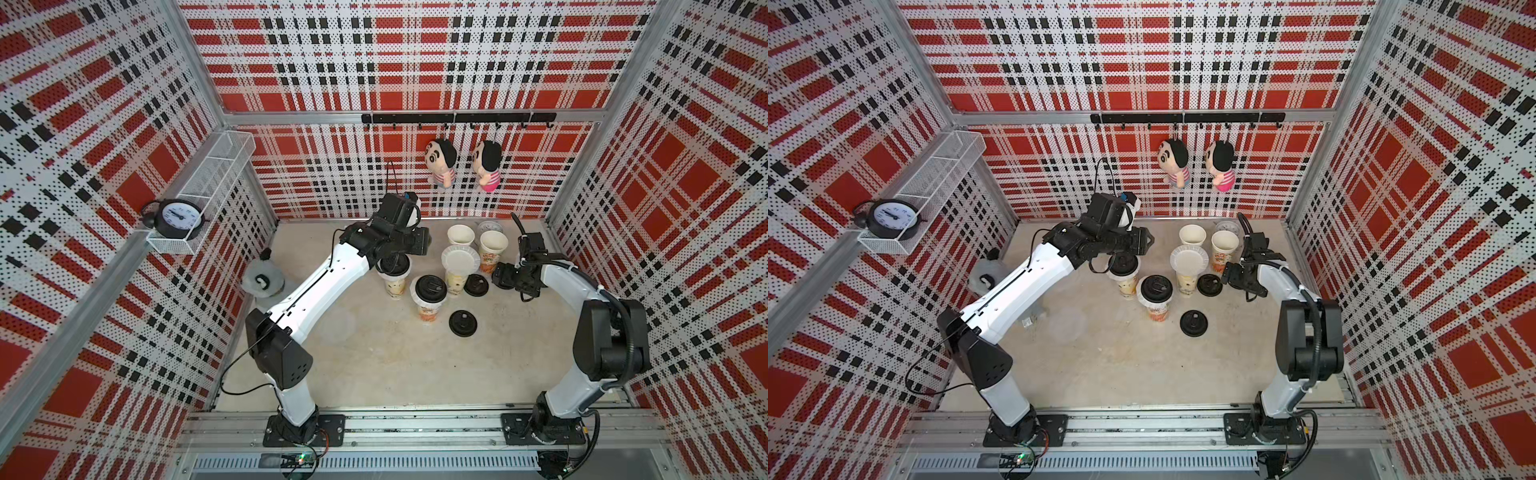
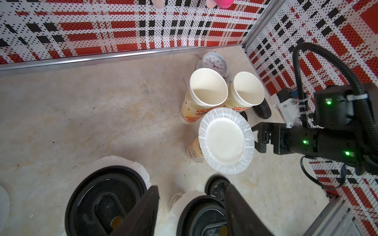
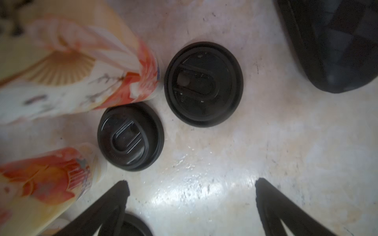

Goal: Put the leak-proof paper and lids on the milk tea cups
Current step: Move the cup lid to the center of the board.

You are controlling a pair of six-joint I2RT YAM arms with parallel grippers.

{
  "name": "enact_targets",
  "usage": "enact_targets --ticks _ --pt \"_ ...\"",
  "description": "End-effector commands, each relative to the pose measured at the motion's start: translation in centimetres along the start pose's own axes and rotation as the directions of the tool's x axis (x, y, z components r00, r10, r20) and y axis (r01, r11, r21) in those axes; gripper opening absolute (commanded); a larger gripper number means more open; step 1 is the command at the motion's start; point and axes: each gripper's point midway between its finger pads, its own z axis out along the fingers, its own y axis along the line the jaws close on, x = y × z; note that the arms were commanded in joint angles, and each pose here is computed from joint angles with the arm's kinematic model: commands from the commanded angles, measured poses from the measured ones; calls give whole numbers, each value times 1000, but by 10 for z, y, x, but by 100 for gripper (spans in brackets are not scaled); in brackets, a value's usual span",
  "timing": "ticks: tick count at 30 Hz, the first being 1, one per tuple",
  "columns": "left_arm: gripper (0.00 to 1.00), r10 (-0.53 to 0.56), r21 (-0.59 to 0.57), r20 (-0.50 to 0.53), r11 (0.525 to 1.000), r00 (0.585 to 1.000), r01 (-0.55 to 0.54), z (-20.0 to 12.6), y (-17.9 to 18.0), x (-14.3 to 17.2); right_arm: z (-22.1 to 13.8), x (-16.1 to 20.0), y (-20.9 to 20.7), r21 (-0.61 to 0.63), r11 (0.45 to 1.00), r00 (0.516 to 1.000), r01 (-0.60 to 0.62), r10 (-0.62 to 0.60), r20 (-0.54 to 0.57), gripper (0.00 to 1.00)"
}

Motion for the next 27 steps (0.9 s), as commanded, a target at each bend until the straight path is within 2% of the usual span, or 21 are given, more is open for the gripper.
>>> enact_targets --ticks 1,9,13,20,27 --pt "55 -2 10 44 1000 999 1 -11 -5 -7 6 -23 -5 29 999 997 -36 34 68 98" --pt "55 2 11 24 1000 1000 -2 -6 -8 2 15 -30 -37 89 989 990 -118 109 95 88" --pt "55 5 11 19 1000 1000 -6 -5 -9 4 23 -35 -51 97 985 987 -141 132 87 87" --pt "55 0 6 17 1000 1000 0 -6 -9 6 44 -44 -51 112 986 991 -127 123 47 86" --pt "55 -1 0 18 1000 1000 1 -6 -8 7 57 -34 -58 147 979 990 -138 139 7 86"
